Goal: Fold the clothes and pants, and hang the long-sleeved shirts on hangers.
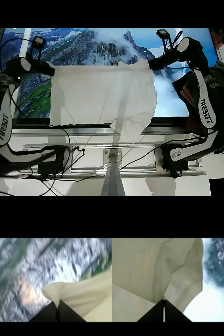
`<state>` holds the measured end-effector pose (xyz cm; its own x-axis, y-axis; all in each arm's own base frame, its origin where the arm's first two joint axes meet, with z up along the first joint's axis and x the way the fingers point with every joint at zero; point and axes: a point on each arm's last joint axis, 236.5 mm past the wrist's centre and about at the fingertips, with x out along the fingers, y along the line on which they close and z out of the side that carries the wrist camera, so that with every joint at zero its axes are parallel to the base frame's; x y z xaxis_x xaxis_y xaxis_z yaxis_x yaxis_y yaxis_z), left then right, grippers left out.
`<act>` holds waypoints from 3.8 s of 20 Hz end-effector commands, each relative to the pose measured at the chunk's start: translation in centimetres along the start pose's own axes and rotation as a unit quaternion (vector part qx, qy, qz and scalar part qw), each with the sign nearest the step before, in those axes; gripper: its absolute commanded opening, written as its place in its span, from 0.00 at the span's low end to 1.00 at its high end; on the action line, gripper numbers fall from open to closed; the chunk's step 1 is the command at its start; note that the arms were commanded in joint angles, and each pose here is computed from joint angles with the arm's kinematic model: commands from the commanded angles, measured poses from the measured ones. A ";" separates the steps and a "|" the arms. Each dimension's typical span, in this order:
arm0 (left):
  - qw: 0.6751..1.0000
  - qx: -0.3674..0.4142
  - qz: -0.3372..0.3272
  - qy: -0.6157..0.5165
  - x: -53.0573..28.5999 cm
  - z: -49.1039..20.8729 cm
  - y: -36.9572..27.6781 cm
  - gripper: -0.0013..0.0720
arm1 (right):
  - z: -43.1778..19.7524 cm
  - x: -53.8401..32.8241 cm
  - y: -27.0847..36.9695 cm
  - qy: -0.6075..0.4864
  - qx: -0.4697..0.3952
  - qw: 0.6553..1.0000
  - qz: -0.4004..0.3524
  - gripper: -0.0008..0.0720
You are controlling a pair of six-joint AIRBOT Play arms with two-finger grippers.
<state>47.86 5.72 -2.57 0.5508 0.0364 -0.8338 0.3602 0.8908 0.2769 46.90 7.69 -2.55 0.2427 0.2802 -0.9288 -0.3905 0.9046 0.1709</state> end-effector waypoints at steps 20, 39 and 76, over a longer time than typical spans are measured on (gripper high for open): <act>0.993 -0.028 -0.013 0.110 -6.8 -3.1 1.1 0.62 | -8.0 -1.3 0.4 0.169 -0.023 0.985 0.017 0.76; 0.993 -0.089 0.062 -0.041 -25.0 -0.1 1.3 0.16 | -26.6 1.5 11.8 0.262 0.307 0.890 0.213 0.54; 0.863 -0.436 -0.202 0.154 -14.1 -22.2 -8.2 0.77 | -10.5 -2.3 15.5 -0.067 0.161 0.972 0.155 0.03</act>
<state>23.37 8.56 -1.85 0.3447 -0.2923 -0.8920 -0.2637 0.8819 -0.3909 30.36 17.74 -1.37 0.2547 0.5802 -0.7736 -0.1661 0.8144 0.5561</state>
